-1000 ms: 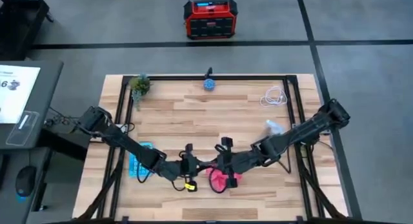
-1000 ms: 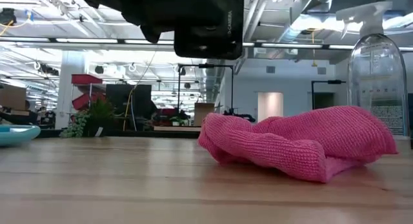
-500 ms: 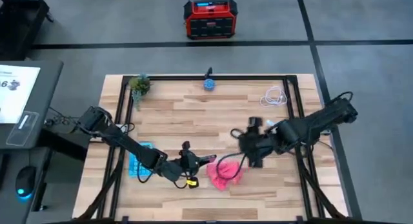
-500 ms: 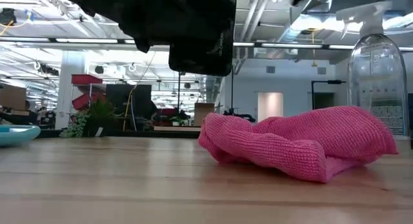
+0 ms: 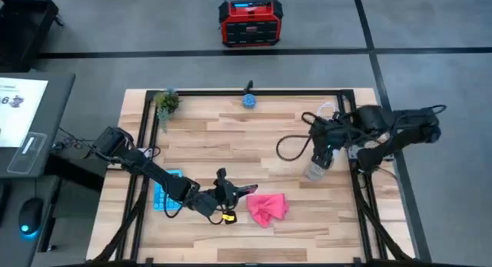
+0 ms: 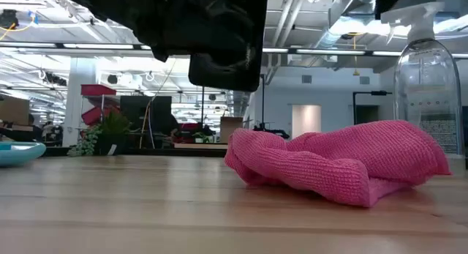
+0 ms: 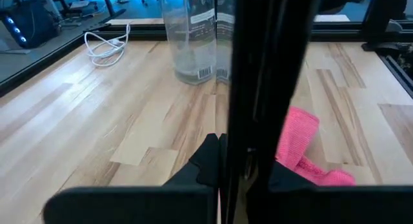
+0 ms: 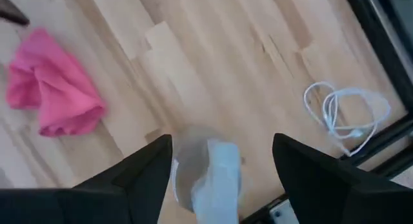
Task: Apply microfiber cloth
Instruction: Spray the back of the black cellphone using transparent spray bottle
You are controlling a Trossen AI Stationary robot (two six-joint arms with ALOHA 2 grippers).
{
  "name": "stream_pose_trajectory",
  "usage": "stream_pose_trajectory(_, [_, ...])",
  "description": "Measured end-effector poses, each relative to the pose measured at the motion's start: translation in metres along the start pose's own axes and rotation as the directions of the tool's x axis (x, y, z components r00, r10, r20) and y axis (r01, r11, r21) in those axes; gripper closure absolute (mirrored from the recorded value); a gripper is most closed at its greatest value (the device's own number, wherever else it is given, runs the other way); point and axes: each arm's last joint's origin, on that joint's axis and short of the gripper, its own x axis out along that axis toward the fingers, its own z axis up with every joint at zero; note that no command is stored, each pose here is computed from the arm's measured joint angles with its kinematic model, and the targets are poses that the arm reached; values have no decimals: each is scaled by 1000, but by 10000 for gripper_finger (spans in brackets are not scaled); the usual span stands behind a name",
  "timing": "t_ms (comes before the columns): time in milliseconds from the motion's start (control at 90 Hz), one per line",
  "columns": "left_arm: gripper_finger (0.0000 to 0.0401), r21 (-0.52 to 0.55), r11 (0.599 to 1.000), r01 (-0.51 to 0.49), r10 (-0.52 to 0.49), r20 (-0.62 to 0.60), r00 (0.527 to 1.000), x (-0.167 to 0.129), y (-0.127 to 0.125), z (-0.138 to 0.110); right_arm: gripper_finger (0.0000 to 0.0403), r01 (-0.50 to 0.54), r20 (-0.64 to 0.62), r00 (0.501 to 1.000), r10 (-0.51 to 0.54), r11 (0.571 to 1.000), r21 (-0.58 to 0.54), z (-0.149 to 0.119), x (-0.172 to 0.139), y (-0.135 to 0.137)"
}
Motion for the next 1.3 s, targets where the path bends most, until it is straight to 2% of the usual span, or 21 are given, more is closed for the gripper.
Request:
stream_pose_trajectory(211, [394, 1, 1000, 4, -4, -2, 1000, 0, 0, 0, 150, -82, -91, 992, 82, 997, 10, -10, 5, 1])
stream_pose_trajectory(456, [394, 0, 1000, 9, -9, -1, 1000, -1, -1, 0, 176, -59, -231, 972, 49, 997, -40, -29, 33, 7])
stream_pose_trajectory(578, [394, 0, 1000, 9, -9, -1, 1000, -1, -1, 0, 215, -40, -252, 967, 31, 999, -32, -34, 39, 9])
stream_pose_trajectory(711, [394, -1, 1000, 10, -10, 1, 1000, -1, -1, 0, 299, -52, -254, 966, 51, 999, 5, -37, 37, 14])
stream_pose_trajectory(789, [394, -2, 1000, 10, -10, 1, 1000, -1, -1, 0, 302, -62, -253, 965, 63, 998, 13, -42, 33, 20])
stream_pose_trajectory(1033, [394, 0, 1000, 5, -5, -2, 1000, 0, 0, 0, 302, -100, -252, 960, 123, 990, 101, -44, 18, 56])
stream_pose_trajectory(1300, [394, 0, 1000, 2, -2, -1, 1000, 0, 0, 0, 302, -145, -333, 934, 130, 989, -20, -33, 27, 130])
